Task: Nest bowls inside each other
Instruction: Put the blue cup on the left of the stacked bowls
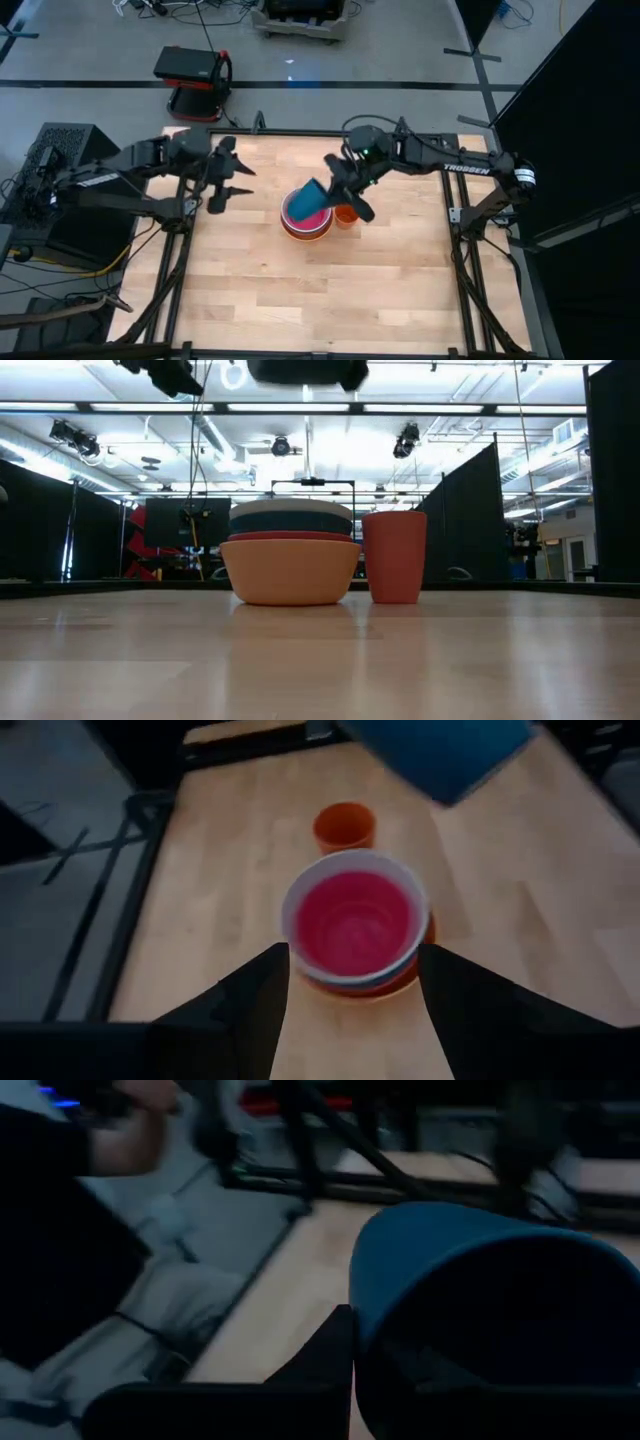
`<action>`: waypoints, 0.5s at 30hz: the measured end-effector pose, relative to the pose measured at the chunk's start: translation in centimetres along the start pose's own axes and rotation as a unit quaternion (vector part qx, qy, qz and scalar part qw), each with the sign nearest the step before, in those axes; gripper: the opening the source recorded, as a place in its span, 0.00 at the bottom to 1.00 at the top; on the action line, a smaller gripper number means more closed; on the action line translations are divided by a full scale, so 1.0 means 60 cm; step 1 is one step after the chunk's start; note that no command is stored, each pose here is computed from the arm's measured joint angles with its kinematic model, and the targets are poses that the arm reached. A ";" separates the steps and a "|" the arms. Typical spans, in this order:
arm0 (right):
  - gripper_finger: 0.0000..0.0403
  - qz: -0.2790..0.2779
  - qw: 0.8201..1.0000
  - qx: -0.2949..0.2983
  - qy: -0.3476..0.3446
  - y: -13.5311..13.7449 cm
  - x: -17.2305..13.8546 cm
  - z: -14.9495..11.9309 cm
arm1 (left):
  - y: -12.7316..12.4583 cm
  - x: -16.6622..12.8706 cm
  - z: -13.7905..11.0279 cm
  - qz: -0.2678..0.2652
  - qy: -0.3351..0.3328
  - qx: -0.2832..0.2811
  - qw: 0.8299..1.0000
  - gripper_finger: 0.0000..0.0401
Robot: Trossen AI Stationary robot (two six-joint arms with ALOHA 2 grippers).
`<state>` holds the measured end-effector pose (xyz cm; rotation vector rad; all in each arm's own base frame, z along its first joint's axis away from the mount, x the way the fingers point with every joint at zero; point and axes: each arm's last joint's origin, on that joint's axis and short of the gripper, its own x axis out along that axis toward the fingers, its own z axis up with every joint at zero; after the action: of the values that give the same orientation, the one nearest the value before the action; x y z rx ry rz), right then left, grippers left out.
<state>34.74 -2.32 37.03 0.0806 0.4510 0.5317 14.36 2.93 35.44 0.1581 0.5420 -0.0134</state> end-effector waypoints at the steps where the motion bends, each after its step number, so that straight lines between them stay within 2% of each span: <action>1: 0.00 0.009 1.000 -0.007 -0.005 0.007 0.004 0.003 | -0.002 0.004 -0.005 -0.008 -0.007 -0.003 1.000 0.52; 15: 0.00 0.142 0.985 -0.063 -0.072 0.040 0.065 -0.039 | -0.010 0.028 -0.011 -0.107 -0.092 0.009 0.990 0.52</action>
<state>35.60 1.61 33.81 0.0608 0.2641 0.8275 15.45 2.47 33.93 0.1144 0.3733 -0.2399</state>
